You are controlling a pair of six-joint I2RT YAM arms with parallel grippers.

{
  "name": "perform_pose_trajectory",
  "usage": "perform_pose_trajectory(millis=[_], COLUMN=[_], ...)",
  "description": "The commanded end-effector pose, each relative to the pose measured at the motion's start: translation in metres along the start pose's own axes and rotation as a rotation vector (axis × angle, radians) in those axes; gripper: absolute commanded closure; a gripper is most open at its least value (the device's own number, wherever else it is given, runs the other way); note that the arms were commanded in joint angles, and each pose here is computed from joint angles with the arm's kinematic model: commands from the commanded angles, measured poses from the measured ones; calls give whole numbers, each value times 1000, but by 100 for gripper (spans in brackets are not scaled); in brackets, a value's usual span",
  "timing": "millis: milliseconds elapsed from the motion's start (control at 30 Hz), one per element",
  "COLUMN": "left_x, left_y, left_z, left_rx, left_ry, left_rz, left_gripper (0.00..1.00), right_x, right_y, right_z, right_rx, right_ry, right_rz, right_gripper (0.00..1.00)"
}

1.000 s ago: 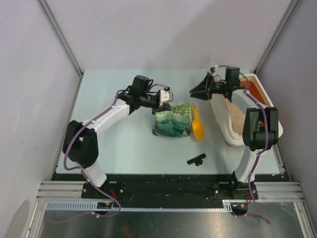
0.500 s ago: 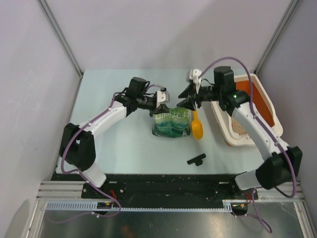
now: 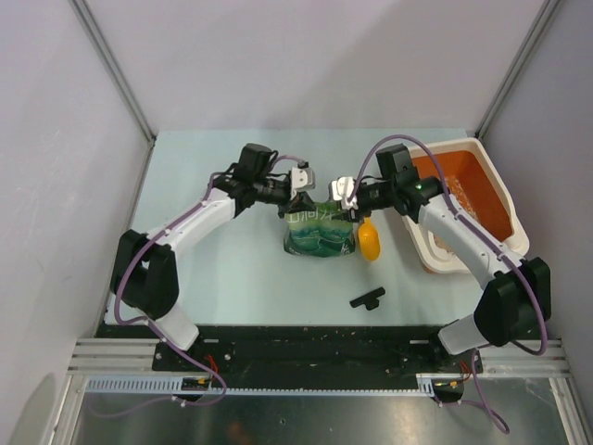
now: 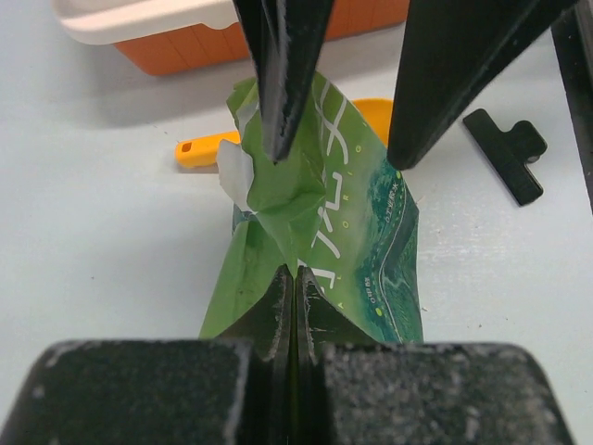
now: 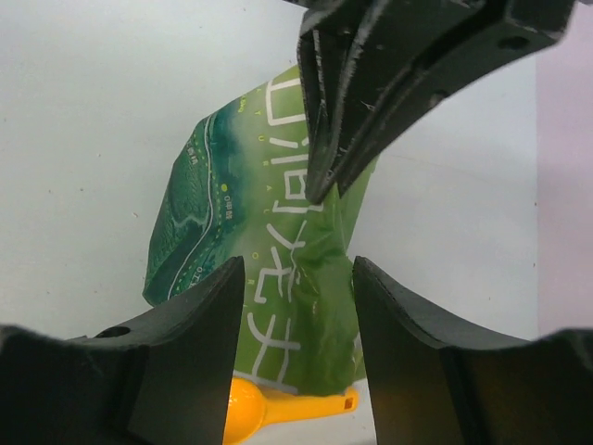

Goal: Fill the litter box with clean litter

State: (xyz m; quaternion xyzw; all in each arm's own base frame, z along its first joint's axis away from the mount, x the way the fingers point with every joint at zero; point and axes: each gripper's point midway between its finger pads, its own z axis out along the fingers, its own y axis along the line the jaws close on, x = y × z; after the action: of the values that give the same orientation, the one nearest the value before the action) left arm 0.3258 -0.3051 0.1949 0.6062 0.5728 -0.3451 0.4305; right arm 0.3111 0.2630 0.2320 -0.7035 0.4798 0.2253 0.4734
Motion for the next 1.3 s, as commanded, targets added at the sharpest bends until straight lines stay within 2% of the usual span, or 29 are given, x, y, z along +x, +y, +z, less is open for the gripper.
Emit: perform_pose_trajectory(millis=[0, 200, 467, 867, 900, 1000, 1067, 1100, 1167, 1267], left_x=[-11, -15, -15, -17, -16, -12, -13, -9, -6, 7], left_y=[9, 13, 22, 25, 25, 24, 22, 20, 19, 15], left_z=[-14, -15, -16, -24, -25, -26, -28, -28, -31, -34], left_rx=[-18, -19, -18, -27, -28, -33, -38, -41, -57, -75], left_ry=[-27, -38, -49, -62, -62, -53, -51, -43, -27, 10], left_rz=[-36, -38, -58, -44, -41, -31, -13, -6, 10, 15], left_gripper=[100, 100, 100, 100, 100, 96, 90, 83, 81, 85], right_x=[-4, 23, 44, 74, 78, 87, 88, 88, 91, 90], right_y=[0, 3, -19, -23, -24, -26, -31, -32, -34, -32], right_z=[8, 22, 30, 23, 21, 18, 15, 13, 8, 2], right_rx=[-21, -42, 38, 66, 72, 86, 112, 126, 143, 148], right_ry=[-3, 51, 88, 135, 140, 161, 161, 162, 166, 151], right_rz=[-145, -151, -135, -1, 12, 52, 81, 116, 152, 245], right_gripper=[45, 46, 52, 57, 58, 77, 82, 85, 88, 92])
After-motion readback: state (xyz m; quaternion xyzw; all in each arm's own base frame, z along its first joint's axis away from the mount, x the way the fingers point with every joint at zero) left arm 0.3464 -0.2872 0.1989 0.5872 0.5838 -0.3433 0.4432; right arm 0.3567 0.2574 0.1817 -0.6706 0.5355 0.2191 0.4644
